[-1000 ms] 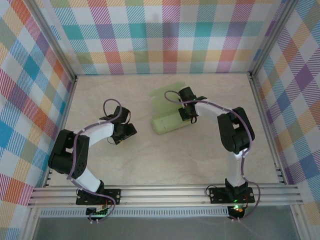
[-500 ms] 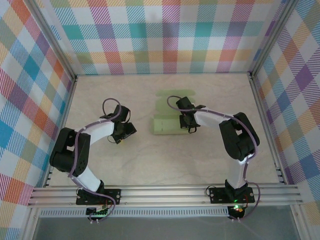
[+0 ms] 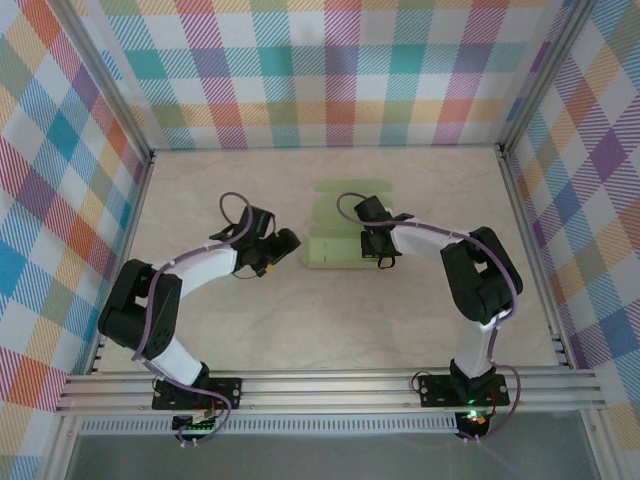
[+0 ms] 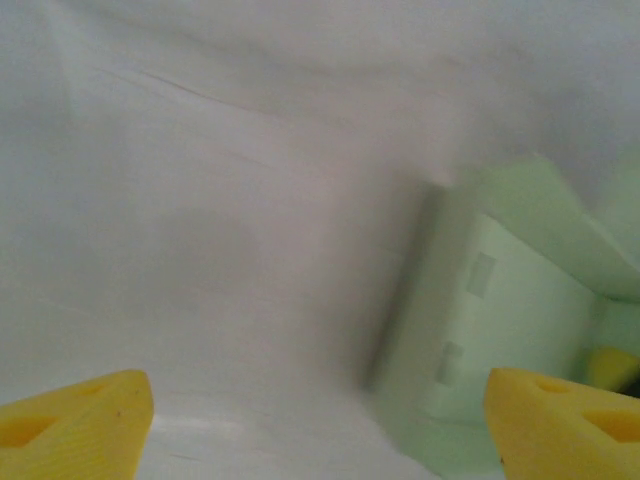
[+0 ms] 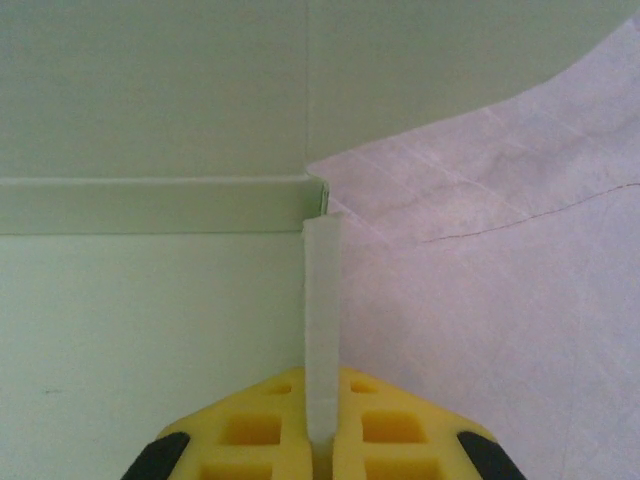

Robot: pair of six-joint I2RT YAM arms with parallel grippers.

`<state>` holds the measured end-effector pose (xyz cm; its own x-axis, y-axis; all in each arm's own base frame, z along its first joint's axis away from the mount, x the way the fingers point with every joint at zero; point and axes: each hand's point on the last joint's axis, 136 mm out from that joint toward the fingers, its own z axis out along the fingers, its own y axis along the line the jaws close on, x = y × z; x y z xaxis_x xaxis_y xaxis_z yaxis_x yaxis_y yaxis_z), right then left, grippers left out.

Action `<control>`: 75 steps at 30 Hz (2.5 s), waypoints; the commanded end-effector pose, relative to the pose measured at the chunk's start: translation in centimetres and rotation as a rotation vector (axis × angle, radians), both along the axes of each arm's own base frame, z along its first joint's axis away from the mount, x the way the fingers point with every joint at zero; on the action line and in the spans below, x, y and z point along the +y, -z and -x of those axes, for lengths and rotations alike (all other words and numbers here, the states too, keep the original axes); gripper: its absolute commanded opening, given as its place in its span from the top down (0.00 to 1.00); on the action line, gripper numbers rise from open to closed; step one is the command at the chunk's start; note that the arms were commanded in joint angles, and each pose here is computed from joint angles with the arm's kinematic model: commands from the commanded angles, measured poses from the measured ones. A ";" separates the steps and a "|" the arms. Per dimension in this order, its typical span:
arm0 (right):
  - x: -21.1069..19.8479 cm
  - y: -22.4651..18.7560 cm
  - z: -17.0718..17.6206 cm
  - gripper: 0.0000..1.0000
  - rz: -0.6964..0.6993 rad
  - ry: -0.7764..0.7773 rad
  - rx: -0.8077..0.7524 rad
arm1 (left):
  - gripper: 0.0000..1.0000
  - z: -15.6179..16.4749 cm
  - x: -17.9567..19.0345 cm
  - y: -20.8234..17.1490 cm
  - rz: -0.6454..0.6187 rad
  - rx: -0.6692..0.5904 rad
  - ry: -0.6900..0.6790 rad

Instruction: Fold the paper box

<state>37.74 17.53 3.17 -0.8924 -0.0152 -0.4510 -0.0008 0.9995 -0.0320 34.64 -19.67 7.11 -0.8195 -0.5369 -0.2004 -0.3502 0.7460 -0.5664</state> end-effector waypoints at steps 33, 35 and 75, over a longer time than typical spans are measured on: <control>0.0 -2.8 0.0 0.71 -0.027 0.019 -0.069 | 0.36 1.8 -5.3 -0.1 0.064 0.271 -0.293; -0.2 -2.9 0.0 0.68 -0.016 0.022 -0.069 | 0.36 1.7 -5.3 -0.4 0.057 0.259 -0.287; 0.1 -1.0 0.3 0.95 0.037 0.002 -0.016 | 0.42 1.0 -7.7 0.8 0.135 0.313 -0.299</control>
<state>37.57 17.41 4.64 -0.8761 -0.0118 -0.4821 0.0138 0.9987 -0.0496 33.12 -26.08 6.01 -0.6343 -0.7675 0.0930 -0.7071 0.5273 -0.4710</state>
